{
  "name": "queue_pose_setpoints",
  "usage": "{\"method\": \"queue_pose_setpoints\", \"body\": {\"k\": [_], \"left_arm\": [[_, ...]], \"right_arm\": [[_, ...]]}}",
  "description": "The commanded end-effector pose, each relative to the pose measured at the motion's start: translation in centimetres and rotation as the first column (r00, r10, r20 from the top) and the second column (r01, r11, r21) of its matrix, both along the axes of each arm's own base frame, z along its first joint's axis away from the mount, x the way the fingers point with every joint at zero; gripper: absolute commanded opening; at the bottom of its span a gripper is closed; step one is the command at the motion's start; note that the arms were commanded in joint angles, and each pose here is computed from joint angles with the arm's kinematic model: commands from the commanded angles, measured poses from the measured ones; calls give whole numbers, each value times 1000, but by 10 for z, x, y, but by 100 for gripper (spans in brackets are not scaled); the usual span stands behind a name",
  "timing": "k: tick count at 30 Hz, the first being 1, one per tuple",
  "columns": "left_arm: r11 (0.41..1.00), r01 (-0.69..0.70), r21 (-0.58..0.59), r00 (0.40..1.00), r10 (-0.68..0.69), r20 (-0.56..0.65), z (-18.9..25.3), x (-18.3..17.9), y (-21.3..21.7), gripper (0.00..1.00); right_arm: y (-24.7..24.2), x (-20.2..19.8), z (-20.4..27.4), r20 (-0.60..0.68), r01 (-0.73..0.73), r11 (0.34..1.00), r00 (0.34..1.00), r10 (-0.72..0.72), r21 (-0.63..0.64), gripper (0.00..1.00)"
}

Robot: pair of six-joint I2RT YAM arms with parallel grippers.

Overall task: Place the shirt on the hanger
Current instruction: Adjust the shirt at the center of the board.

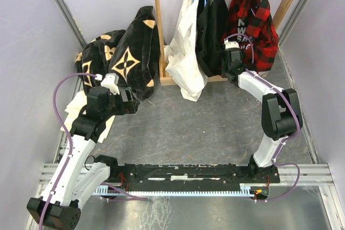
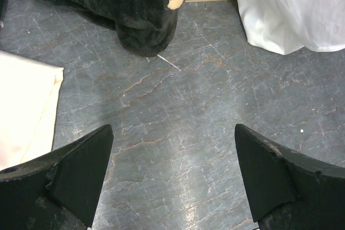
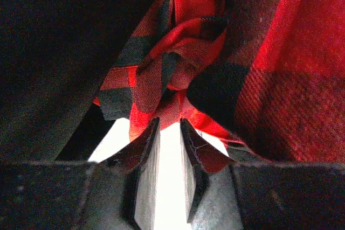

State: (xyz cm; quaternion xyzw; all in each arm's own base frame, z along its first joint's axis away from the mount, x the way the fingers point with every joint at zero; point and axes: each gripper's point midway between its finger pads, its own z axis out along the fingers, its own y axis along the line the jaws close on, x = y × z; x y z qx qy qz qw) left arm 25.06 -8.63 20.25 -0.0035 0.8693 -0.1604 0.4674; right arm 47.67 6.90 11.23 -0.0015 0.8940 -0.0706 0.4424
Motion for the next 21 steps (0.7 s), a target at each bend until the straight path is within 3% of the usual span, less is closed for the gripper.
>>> {"method": "queue_pose_setpoints", "body": {"k": [1,9,21], "left_arm": [[999,-18,-27,998,20,55,21,5,0,99],[1000,-15,-25,999,17,49,21,5,-1,99],[999,-28,-21,998,30,61,26,4,2,99]], "right_arm": [[-1,19,23,60,-2,1000,998,1,10,26],[-8,31,27,58,19,1000,998,-20,13,24],[-19,53,-6,-33,47,999,998,-46,21,21]]}}
